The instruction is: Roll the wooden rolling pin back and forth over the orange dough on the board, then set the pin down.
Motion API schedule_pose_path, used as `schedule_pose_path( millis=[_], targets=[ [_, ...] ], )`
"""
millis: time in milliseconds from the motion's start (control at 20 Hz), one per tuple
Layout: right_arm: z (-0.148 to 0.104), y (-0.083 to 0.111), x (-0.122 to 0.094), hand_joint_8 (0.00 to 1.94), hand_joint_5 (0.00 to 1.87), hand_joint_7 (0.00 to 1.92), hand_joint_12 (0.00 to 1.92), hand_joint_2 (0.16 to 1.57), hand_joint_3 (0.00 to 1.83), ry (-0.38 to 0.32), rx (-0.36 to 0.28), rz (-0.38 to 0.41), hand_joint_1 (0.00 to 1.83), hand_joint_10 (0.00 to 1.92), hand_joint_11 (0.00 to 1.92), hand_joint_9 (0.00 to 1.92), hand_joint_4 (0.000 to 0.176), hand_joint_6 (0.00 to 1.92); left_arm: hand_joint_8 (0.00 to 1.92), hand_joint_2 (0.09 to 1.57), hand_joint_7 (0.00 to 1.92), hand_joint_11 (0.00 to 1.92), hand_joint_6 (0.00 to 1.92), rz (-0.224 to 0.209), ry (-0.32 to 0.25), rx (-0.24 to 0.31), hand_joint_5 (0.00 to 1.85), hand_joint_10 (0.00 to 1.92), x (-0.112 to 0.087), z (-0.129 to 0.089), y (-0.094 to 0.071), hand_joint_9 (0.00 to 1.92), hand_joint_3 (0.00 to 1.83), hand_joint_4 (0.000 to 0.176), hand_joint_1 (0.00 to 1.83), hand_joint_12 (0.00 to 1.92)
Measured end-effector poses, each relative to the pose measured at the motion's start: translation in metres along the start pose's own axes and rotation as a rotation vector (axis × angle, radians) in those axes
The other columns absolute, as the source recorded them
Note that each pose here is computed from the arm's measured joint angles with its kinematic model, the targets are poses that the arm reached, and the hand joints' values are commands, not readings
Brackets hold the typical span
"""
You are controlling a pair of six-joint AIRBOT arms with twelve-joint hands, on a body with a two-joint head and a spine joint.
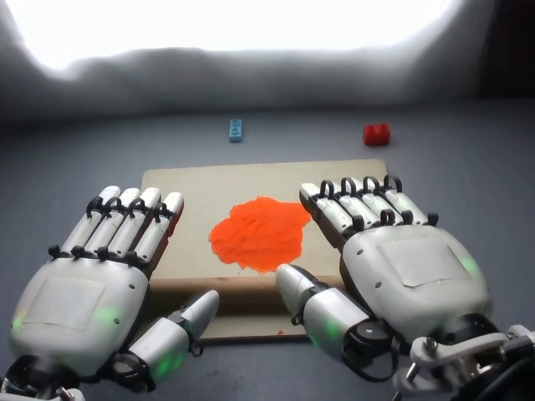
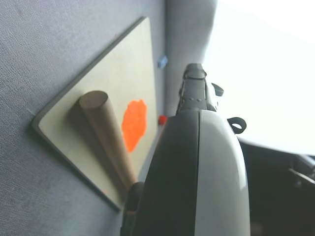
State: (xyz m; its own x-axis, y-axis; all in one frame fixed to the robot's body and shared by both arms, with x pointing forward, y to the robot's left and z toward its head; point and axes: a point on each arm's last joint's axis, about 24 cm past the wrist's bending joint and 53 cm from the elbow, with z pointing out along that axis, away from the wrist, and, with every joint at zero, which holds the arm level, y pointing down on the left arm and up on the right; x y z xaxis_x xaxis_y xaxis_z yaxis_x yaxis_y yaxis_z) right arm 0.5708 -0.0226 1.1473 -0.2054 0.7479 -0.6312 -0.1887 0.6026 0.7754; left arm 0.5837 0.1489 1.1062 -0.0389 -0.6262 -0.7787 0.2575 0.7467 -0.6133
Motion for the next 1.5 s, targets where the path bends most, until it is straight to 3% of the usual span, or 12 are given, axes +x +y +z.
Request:
schedule_pose_path(
  millis=[300,450,550,650,800,1500],
  targets=[
    [0.004,-0.018,0.021,0.00,0.13,0.12,0.18,1.54,0.03,0.010,-0.014,-0.090,0.00,0.00,0.00,0.08,0.000,0.00,0.00,1.45,0.00,0.00,0.00,0.006,-0.009,-0.001,0.00,0.00,0.009,-0.002,0.005,0.00,0.01,0.000,0.00,0.00],
    [0.008,-0.020,0.022,0.00,0.15,0.13,0.18,1.56,0.02,-0.017,-0.017,-0.102,0.00,0.00,0.00,0.08,0.000,0.01,0.00,1.47,0.00,0.00,0.00,0.005,-0.006,-0.008,0.00,0.00,0.015,-0.005,0.009,0.00,0.01,0.000,0.00,0.00],
    [0.007,-0.022,0.029,0.00,0.16,0.13,0.23,1.56,0.02,-0.007,-0.016,-0.102,0.00,0.00,0.00,0.08,0.000,0.01,0.00,1.50,0.00,0.00,0.00,0.006,-0.014,-0.007,0.00,0.00,0.014,-0.004,0.012,0.00,0.03,0.000,0.00,0.00],
    [0.004,-0.025,0.036,0.00,0.12,0.10,0.12,1.56,0.01,0.009,-0.008,-0.107,0.00,0.00,0.00,0.06,0.000,0.00,0.00,1.53,0.00,0.00,0.00,0.004,-0.021,-0.008,0.00,0.00,0.014,-0.004,0.015,0.00,0.04,0.000,0.00,0.00],
    [0.003,-0.031,0.042,0.00,0.11,0.10,0.13,1.57,0.01,0.011,0.001,-0.113,0.00,0.00,0.00,0.06,0.000,0.00,0.00,1.55,0.00,0.00,0.00,-0.005,-0.022,-0.010,0.00,0.00,0.017,-0.004,0.017,0.00,0.05,0.000,0.00,0.00],
    [0.019,-0.046,0.052,0.00,0.14,0.12,0.19,1.57,0.01,-0.025,0.026,-0.094,0.00,0.00,0.00,0.08,0.000,0.00,0.00,1.54,0.00,0.00,0.00,-0.029,-0.014,-0.012,0.00,0.00,0.034,-0.005,0.016,0.00,0.03,0.000,0.00,0.00]
  ],
)
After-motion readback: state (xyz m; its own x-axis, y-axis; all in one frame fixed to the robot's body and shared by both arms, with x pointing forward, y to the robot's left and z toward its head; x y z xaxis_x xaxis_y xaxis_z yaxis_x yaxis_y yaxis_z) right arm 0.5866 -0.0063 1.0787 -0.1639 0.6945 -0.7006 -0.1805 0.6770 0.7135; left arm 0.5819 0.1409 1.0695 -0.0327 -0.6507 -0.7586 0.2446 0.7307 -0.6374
